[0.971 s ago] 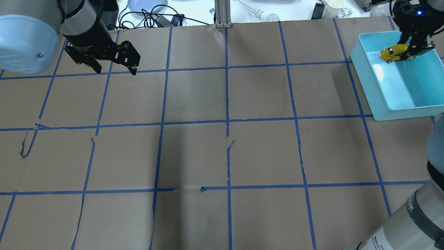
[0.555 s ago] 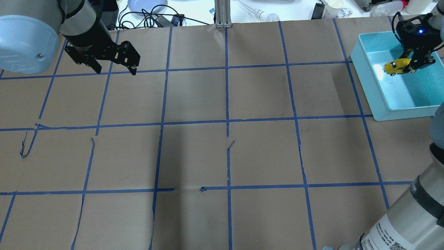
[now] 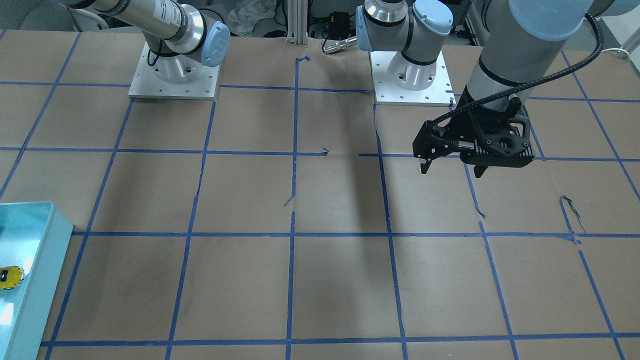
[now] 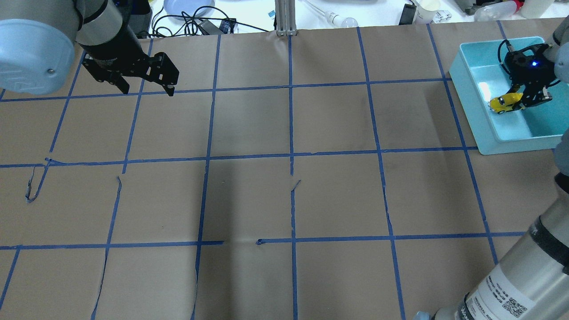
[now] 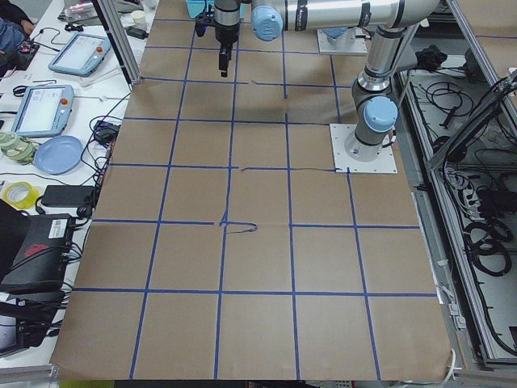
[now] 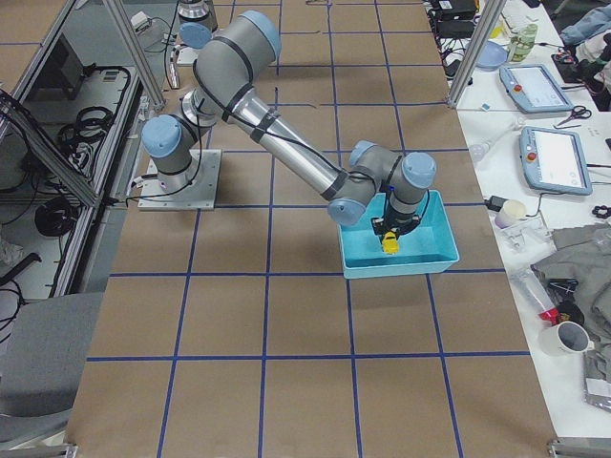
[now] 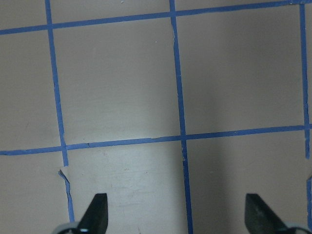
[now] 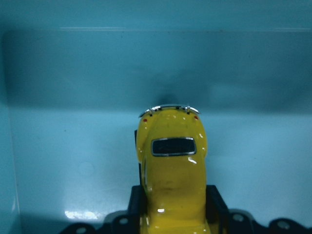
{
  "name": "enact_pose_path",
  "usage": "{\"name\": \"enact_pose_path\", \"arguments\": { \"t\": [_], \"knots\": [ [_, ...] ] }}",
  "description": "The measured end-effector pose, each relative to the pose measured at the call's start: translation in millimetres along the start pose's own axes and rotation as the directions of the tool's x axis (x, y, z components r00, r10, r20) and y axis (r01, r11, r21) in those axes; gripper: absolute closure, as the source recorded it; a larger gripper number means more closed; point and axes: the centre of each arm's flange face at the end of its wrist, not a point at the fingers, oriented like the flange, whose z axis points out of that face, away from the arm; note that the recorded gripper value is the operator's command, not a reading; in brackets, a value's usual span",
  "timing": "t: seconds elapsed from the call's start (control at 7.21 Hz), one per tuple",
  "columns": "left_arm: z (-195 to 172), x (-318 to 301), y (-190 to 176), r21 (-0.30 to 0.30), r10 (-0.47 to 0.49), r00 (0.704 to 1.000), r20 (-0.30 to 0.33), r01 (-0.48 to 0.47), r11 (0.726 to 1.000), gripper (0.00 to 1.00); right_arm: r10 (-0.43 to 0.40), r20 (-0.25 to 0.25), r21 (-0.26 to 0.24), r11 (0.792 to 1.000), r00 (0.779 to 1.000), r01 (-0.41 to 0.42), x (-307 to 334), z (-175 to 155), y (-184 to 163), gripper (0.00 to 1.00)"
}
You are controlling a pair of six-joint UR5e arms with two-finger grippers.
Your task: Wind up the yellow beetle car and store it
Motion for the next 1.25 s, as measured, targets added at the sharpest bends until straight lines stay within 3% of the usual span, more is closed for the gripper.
{"name": "enact_pose_path", "arguments": {
  "t": [0.14,0.42,0.69,0.83,1.11,1.25],
  "knots": [
    [0,0,0,0.001,-0.001,1.000,0.000,0.001,1.000,0.00,0.012,-0.011,-0.002,1.000,1.000,-0.012,-2,-7,-1,0.02],
    [-1,-2,0,0.001,-0.003,1.000,0.000,0.003,1.000,0.00,0.125,-0.045,0.011,0.992,0.991,-0.125,-14,-69,-14,0.00],
    [-1,-3,0,0.001,-0.006,1.000,0.001,0.006,1.000,0.00,0.284,-0.052,0.068,0.957,0.957,-0.281,-27,-144,-67,0.00],
    [-1,-3,0,0.000,-0.006,1.000,0.001,0.006,1.000,0.00,0.360,-0.051,0.080,0.931,0.931,-0.356,-24,-172,-119,0.00],
    [-1,-3,0,0.000,-0.006,1.000,0.001,0.006,1.000,0.00,0.487,-0.061,0.093,0.872,0.871,-0.481,-18,-211,-258,0.00],
    [-2,-4,0,0.002,-0.007,1.000,0.001,0.007,1.000,0.00,0.576,-0.055,0.107,0.815,0.815,-0.569,-20,-219,-319,0.00]
  ]
}}
